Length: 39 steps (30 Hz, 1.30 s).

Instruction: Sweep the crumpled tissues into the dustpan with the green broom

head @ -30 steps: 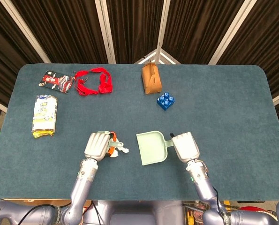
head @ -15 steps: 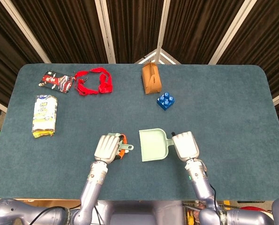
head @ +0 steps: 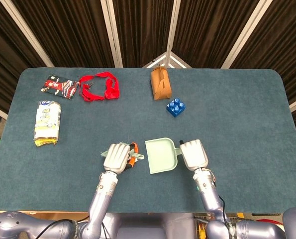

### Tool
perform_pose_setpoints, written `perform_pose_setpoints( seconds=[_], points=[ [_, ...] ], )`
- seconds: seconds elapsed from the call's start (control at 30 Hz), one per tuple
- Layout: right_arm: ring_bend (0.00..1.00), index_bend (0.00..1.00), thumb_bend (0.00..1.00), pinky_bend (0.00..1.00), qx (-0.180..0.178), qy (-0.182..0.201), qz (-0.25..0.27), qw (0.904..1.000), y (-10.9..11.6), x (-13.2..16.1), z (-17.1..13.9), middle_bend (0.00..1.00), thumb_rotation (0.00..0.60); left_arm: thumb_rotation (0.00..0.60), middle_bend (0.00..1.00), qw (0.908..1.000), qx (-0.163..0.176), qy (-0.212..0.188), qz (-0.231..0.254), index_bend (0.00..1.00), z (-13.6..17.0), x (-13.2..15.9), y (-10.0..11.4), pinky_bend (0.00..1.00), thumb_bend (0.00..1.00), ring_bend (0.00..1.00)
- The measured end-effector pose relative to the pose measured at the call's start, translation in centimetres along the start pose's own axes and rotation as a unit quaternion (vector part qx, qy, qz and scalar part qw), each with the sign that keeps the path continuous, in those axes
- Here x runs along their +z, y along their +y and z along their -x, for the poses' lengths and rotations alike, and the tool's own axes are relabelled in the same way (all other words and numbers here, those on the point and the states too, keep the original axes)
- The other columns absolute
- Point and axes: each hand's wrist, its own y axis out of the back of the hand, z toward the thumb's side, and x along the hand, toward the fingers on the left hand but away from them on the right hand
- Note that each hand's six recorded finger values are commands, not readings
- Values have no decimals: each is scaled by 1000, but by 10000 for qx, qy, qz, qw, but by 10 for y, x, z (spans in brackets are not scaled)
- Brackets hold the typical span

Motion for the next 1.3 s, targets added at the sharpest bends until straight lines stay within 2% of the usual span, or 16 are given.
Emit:
perform_pose_setpoints(
  seconds=[0.17,0.43,0.93,1.13,1.3],
  points=[
    [896,666,504,886,12,-38,-6,10000,0,-6,0,913,600,600,1000,9998,28,-27,207,790,-2,12,-6,1000,634,1000],
    [896,666,504,886,53,-51,22,10000,-3,-8,-1,913,600,600,1000,9997,226,-106,76,791,-3,12,7,1000,669,1000],
    [896,665,503,886,29,-39,54,10000,0,-7,-5,913,600,600,1000,9978,656,-10,109,807,-1,-12,54,1000,674,1000],
    [896,666,504,886,23,-9,57,10000,1,-5,-7,913,600,600,1000,9966,808,-64,-121,809,1,-21,76,1000,674,1000],
    [896,666,504,886,32,2,62,10000,1,-4,-8,913,600,600,1000,9945,899,-188,-511,811,9,-25,90,1000,674,1000]
  ],
)
